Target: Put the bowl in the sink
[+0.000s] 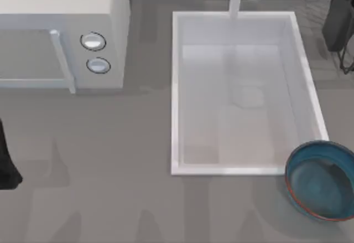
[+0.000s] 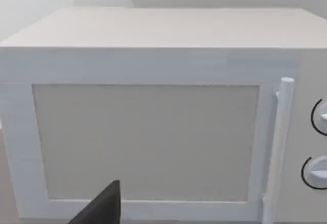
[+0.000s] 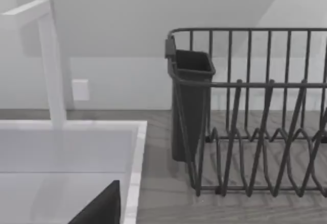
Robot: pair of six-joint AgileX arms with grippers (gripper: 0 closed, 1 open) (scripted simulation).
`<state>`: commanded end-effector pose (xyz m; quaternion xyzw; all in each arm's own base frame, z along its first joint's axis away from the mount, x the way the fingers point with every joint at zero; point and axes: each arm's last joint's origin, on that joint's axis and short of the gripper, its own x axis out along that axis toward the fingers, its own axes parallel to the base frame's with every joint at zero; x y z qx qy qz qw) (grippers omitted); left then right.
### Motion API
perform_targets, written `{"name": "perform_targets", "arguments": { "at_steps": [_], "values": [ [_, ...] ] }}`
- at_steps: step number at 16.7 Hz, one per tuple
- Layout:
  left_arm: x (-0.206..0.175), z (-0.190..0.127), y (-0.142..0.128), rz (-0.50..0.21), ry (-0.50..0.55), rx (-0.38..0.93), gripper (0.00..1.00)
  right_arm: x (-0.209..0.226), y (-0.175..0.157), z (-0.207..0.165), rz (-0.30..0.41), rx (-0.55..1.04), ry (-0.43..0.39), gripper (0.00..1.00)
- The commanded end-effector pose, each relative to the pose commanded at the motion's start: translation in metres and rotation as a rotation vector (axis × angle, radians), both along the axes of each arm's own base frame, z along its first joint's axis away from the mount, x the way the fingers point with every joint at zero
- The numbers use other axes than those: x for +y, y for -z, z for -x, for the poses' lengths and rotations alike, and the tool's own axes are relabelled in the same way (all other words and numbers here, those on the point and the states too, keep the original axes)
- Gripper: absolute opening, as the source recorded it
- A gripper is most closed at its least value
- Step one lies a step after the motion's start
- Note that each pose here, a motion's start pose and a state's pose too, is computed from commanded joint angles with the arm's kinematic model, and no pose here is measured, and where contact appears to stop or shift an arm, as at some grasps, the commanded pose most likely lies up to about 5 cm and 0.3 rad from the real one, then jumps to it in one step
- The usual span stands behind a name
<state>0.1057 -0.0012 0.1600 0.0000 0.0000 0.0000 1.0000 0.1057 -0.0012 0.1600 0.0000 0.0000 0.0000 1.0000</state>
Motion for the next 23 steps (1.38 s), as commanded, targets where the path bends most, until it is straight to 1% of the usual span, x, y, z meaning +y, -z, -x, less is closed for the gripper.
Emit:
{"name": "perform_targets", "arguments": {
  "at_steps": [4, 7, 9, 11, 14, 17, 20, 23],
  "values": [
    [0.0, 0.0, 0.0, 0.0, 0.0, 0.0, 1.0, 0.001, -0.006, 0.0, -0.005, 0.033, -0.008, 1.0],
    [0.0, 0.0, 0.0, 0.0, 0.0, 0.0, 1.0, 0.003, -0.024, -0.003, -0.019, 0.164, -0.025, 1.0],
    [0.0, 0.0, 0.0, 0.0, 0.0, 0.0, 1.0, 0.005, -0.037, -0.01, -0.03, 0.315, -0.033, 1.0],
    [0.0, 0.0, 0.0, 0.0, 0.0, 0.0, 1.0, 0.007, -0.048, -0.022, -0.038, 0.512, -0.037, 1.0],
    [0.0, 0.0, 0.0, 0.0, 0.0, 0.0, 1.0, 0.013, -0.058, -0.049, -0.04, 0.831, -0.034, 1.0],
    [0.0, 0.0, 0.0, 0.0, 0.0, 0.0, 1.0, 0.02, -0.066, -0.076, -0.033, 1.093, -0.025, 1.0],
    [0.0, 0.0, 0.0, 0.0, 0.0, 0.0, 1.0, 0.027, -0.069, -0.102, -0.021, 1.305, -0.011, 1.0],
    [0.0, 0.0, 0.0, 0.0, 0.0, 0.0, 1.0, 0.033, -0.071, -0.122, -0.01, 1.436, 0.001, 1.0]
  ]
}}
